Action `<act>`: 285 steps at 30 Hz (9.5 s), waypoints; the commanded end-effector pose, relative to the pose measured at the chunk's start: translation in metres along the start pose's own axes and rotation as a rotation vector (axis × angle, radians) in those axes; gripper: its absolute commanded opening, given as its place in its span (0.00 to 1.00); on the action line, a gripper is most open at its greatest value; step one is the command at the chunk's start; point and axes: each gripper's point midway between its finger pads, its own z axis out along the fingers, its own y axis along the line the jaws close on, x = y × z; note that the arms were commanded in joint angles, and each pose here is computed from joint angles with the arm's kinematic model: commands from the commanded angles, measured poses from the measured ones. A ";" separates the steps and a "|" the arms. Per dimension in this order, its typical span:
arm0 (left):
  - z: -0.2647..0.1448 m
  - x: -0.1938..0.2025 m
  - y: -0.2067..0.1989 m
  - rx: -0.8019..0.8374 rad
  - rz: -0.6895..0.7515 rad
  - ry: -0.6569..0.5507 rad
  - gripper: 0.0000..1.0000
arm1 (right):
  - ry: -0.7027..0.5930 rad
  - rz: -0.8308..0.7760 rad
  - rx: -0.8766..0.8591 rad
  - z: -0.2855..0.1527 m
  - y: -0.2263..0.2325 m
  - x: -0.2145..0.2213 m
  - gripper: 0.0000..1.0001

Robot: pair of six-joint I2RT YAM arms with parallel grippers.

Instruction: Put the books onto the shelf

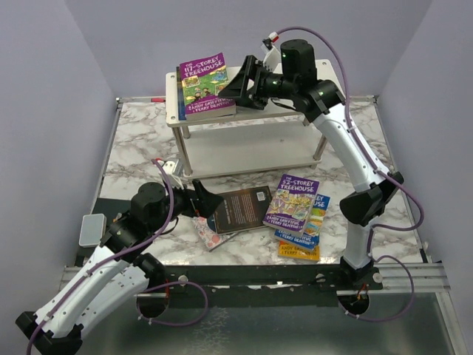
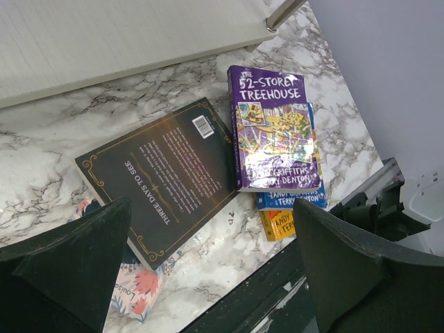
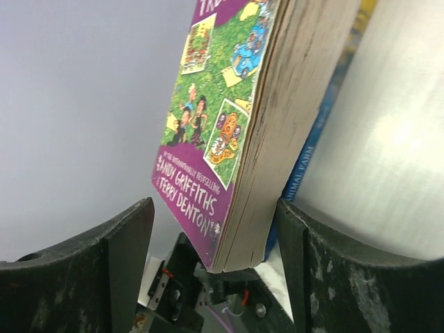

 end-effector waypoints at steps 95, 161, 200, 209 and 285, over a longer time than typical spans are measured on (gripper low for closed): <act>0.109 0.103 -0.048 0.009 0.012 0.287 0.99 | -0.227 0.192 0.810 -0.231 -0.242 0.260 0.79; 0.178 0.209 -0.037 0.095 -0.077 0.495 0.76 | -0.175 0.461 0.694 -0.177 -0.312 0.344 0.01; 0.044 0.072 -0.137 0.538 -0.406 0.218 0.99 | -0.254 0.063 -0.137 -0.236 -0.062 0.249 0.01; 0.014 0.047 -0.146 0.644 -0.480 0.136 0.95 | -0.268 0.037 -0.309 -0.228 -0.025 0.229 0.01; 0.012 -0.010 -0.175 0.649 -0.365 0.003 0.00 | -0.209 0.132 -0.423 -0.225 -0.027 0.251 0.53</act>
